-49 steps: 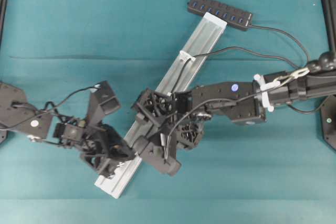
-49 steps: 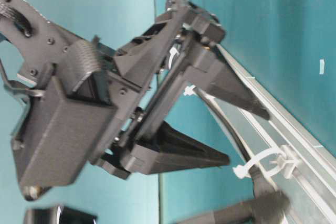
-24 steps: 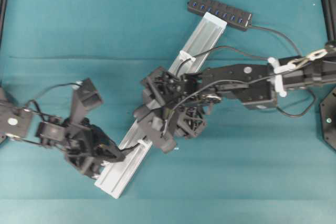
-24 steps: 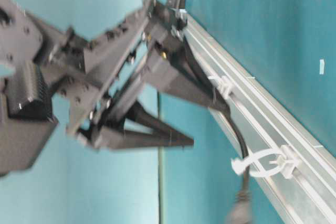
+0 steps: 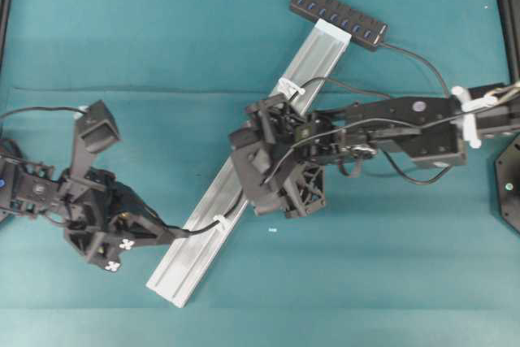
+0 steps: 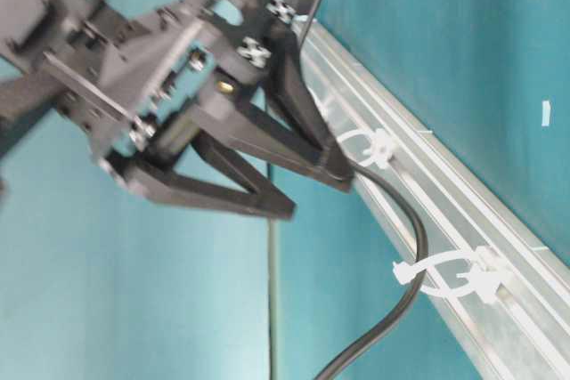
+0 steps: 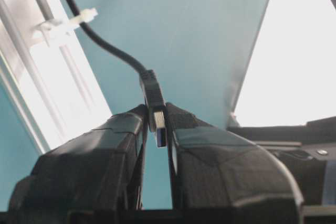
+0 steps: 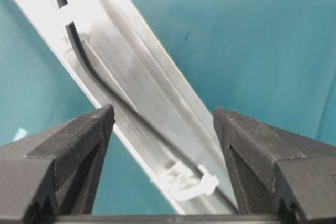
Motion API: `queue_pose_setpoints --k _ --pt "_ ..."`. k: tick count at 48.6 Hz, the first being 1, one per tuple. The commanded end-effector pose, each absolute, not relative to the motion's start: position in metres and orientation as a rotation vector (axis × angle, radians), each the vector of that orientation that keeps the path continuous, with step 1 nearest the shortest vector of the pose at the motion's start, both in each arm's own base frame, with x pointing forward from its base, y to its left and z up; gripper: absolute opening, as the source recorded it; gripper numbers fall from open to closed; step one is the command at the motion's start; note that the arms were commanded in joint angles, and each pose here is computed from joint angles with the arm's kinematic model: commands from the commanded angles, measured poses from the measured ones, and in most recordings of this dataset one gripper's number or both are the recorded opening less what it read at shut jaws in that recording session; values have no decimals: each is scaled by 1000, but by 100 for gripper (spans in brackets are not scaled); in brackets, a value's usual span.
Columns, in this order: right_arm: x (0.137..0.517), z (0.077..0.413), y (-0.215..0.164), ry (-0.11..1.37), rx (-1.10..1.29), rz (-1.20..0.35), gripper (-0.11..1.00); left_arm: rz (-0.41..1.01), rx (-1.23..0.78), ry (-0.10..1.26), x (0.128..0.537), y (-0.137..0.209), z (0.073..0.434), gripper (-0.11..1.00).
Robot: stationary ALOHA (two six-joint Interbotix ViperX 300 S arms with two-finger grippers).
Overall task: Pass the USB cable through three rings with both arms.
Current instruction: 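Pull the cable through the third loop with the left gripper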
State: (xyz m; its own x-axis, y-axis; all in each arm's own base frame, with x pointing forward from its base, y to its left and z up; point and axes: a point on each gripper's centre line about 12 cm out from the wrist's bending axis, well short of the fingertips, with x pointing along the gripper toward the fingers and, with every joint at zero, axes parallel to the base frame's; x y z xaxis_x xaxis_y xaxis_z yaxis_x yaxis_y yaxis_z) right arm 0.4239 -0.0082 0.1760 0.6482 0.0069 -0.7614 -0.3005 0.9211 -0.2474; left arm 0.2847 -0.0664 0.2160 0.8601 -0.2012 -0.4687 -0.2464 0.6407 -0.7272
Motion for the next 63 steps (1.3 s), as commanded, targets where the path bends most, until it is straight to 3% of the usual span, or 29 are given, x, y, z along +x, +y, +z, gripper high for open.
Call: queue_pose_setpoints --k 1,63 --pt "422 185 -8 824 -350 161 83 7 -887 527 283 -67 226 12" --pt "419 192 -10 795 -338 145 83 37 -875 559 282 -63 219 12"
